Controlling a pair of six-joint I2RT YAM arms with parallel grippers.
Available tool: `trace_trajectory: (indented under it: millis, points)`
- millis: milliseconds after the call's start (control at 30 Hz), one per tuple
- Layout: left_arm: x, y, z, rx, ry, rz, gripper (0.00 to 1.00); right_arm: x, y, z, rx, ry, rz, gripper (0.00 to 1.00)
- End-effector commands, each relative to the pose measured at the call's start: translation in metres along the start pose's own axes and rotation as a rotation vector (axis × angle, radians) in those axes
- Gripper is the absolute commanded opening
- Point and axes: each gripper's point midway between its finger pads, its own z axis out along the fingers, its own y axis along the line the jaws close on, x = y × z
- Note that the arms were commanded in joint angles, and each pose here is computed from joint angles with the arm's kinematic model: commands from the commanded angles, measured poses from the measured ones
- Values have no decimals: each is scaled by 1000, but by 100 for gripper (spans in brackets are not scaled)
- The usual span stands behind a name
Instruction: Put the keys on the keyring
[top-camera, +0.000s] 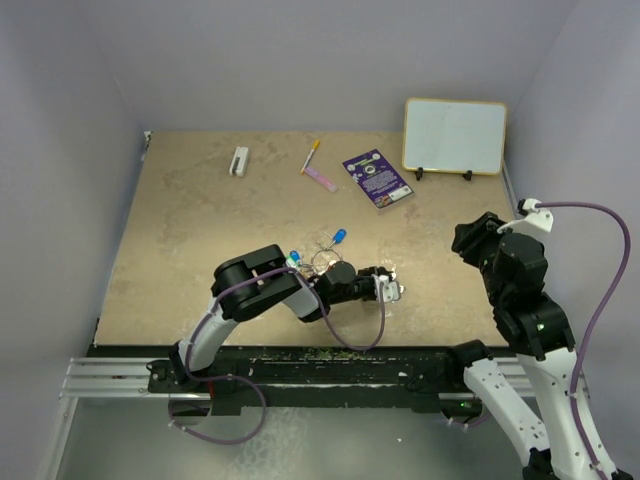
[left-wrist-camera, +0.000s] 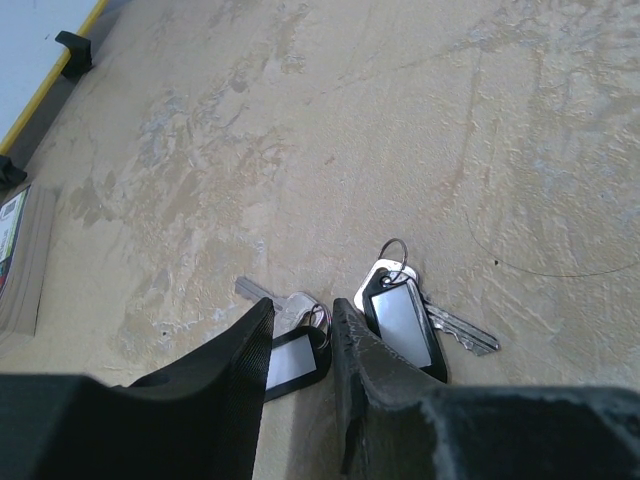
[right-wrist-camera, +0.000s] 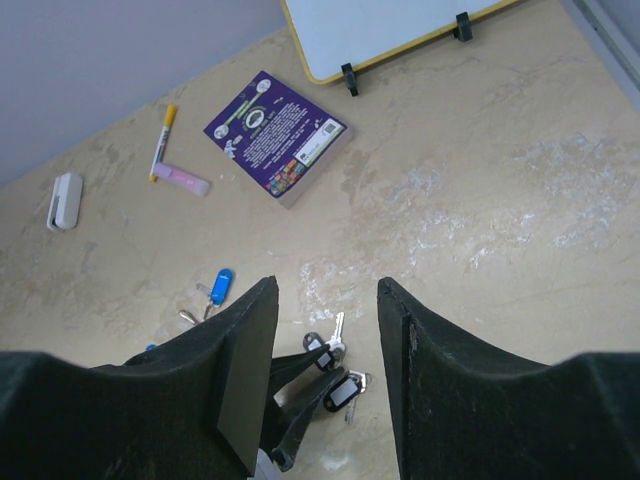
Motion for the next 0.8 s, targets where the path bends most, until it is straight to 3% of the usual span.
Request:
trace_trajectory:
  millis: [0,333,467,567,767]
  points:
    - [3,-2,3,2,7,-14,33,-11,1,-3,8,-36,23,49]
    - [9,-2,11,5,18,-21,30,-9,2,2,13,-24,18,49]
    - [9,-4,15,12,18,-28,24,-8,2,3,12,-20,15,49]
    - [10,-6,15,24,17,-29,14,-7,3,3,9,-15,9,49]
    - [15,-5,9,1,35,-46,9,-8,3,3,7,-13,0,49]
